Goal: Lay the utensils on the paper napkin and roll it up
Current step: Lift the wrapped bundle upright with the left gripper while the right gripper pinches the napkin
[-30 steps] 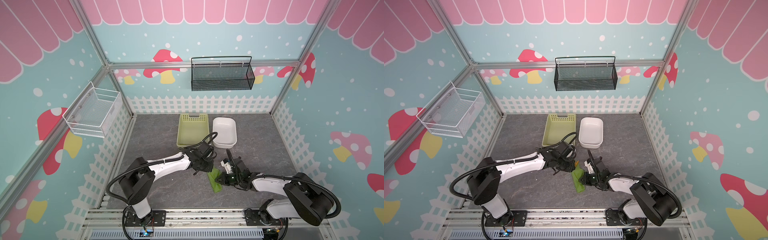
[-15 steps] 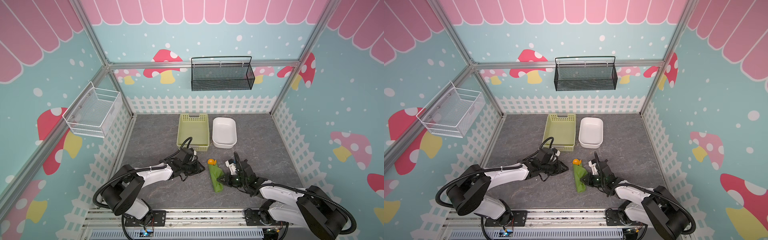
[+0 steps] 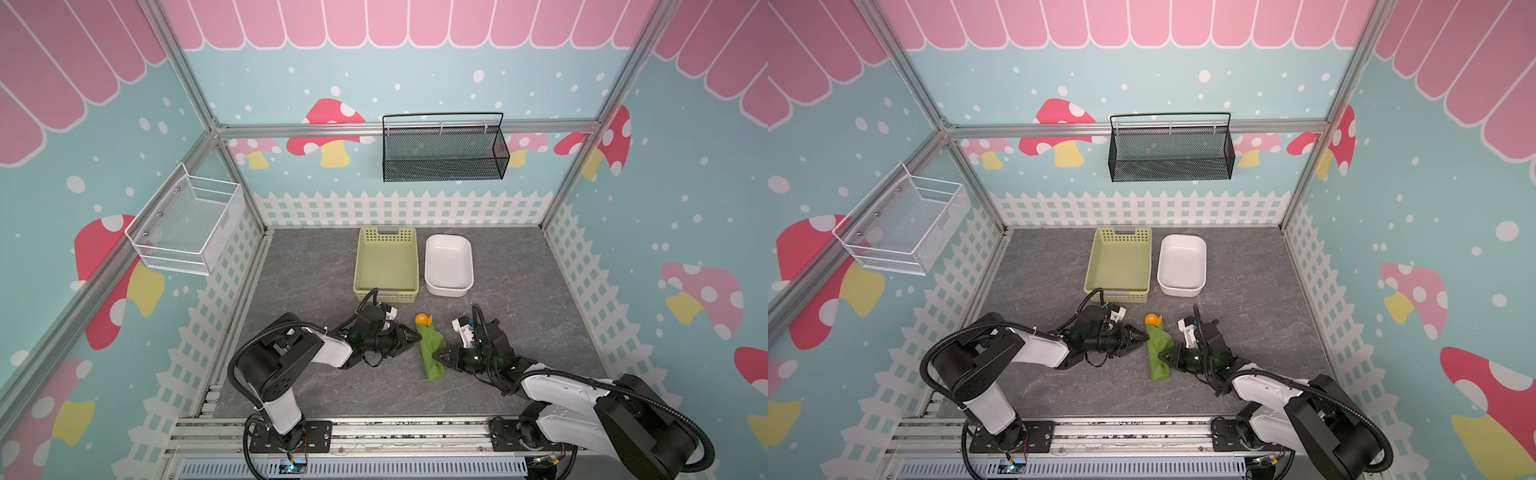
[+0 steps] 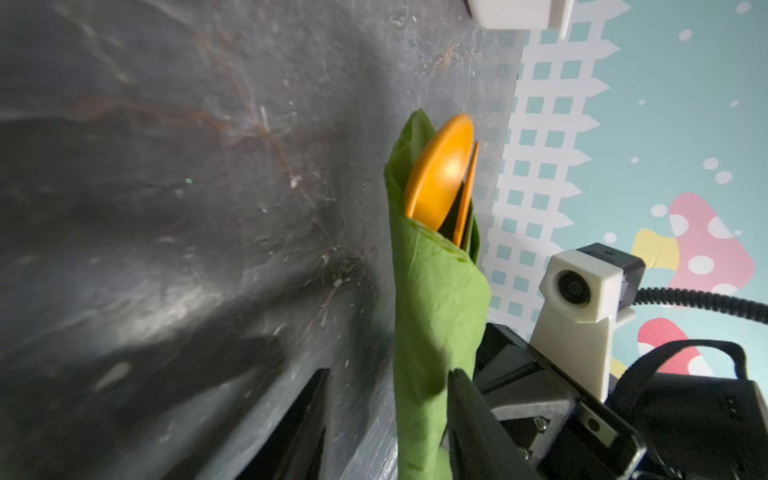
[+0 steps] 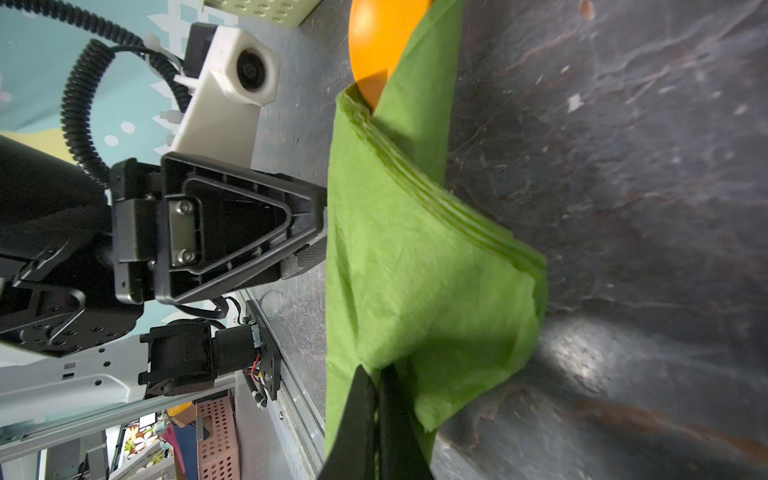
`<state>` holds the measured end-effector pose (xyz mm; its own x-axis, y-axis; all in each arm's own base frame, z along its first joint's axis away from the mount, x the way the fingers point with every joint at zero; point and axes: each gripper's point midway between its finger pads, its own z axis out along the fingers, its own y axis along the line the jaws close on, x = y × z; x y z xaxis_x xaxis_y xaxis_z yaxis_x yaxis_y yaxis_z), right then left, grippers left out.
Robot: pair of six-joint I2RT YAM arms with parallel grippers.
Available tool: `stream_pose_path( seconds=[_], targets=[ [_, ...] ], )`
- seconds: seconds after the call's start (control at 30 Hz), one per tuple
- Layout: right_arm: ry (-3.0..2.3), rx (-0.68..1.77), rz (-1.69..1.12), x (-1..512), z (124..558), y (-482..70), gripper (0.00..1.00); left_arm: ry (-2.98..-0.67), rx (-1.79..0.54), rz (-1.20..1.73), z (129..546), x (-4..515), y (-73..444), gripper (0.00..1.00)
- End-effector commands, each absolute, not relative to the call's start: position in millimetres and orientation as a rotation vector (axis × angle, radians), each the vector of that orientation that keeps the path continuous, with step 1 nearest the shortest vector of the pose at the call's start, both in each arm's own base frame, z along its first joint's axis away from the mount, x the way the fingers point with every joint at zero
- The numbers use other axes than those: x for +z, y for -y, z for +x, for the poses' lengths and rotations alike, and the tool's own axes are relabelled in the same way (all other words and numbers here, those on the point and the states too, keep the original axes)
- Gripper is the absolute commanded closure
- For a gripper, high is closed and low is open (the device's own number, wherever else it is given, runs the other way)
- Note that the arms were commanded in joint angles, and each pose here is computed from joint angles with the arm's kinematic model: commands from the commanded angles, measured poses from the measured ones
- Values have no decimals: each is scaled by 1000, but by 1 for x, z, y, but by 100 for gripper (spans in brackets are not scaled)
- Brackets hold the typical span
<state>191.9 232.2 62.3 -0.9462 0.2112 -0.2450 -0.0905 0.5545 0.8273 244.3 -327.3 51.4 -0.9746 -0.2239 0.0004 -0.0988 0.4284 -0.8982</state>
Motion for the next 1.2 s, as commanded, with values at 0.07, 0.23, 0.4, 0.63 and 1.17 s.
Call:
stream_pose_path(
  seconds=[0.07, 0.23, 0.4, 0.63, 1.17],
  targets=[
    [-2437, 1417, 108, 71, 193, -238, 100, -2460, -1747, -292, 252, 69, 349, 52],
    [-2434, 1431, 105, 71, 192, -238, 100, -2446, -1789, -292, 254, 70, 359, 53],
    [-2443, 1434, 103, 69, 190, -238, 100, -2423, -1823, -271, 257, 75, 367, 55],
    [-2447, 1429, 110, 67, 189, -237, 100, -2420, -1832, -260, 256, 75, 370, 60],
    [-2427, 1403, 122, 76, 192, -233, 100, -2284, -1798, -168, 268, 114, 365, 82]
  ],
)
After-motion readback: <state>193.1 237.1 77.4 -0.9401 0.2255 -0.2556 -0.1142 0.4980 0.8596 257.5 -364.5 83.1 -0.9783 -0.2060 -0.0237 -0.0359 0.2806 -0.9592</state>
